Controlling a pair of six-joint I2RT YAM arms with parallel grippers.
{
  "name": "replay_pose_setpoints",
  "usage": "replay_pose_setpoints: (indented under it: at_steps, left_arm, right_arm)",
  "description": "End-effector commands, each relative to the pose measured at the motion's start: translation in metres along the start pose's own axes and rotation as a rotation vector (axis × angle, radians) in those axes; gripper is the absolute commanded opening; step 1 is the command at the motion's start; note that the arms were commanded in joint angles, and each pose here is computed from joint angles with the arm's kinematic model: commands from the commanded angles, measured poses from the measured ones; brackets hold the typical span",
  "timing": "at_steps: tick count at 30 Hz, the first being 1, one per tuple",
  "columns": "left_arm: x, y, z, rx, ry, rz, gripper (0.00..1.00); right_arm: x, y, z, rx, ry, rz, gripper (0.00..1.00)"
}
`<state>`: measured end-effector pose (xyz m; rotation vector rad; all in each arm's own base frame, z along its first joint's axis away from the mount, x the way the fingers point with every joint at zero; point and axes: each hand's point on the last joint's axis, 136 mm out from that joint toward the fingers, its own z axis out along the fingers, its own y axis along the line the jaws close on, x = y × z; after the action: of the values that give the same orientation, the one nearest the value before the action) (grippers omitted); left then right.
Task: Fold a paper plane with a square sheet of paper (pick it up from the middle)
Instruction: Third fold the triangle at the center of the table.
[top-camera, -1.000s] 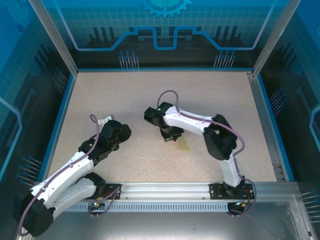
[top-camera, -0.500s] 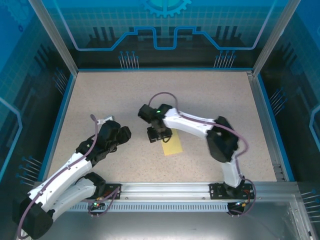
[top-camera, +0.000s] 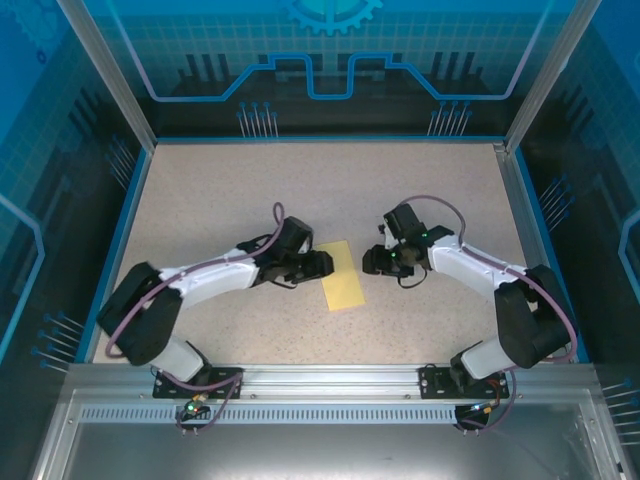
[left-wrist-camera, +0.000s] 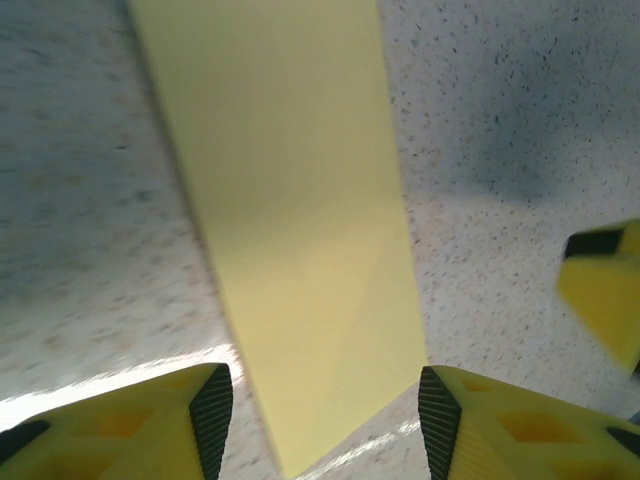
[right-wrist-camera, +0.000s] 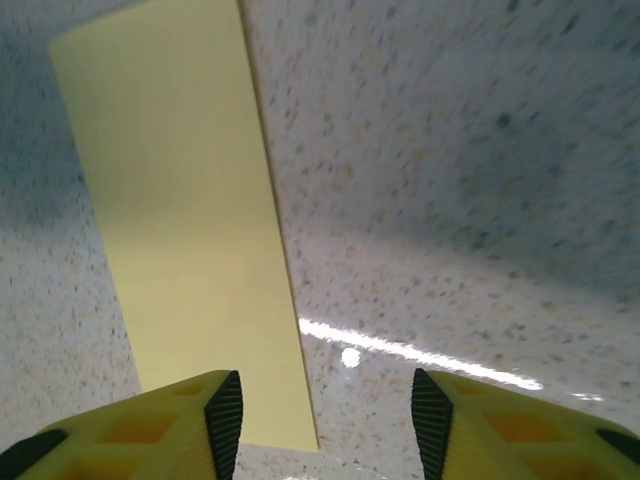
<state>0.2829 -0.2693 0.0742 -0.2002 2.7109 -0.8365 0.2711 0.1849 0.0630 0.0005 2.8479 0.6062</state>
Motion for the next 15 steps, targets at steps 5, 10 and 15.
replay_pose_setpoints:
  at_steps: [5,10,15]
  left_arm:
    - [-0.009,-0.006,0.031,-0.028,0.041,-0.088,0.55]
    - [-0.010,-0.005,0.044,-0.052,0.067,-0.088,0.51]
    - [-0.011,0.000,0.051,-0.079,0.077,-0.070,0.47]
  right_arm:
    - [-0.002,0.022,0.004,-0.176,-0.023,-0.062,0.49]
    - [0.007,0.018,0.013,-0.182,0.006,-0.055,0.51]
    - [0.013,0.018,0.022,-0.202,0.027,-0.038,0.51]
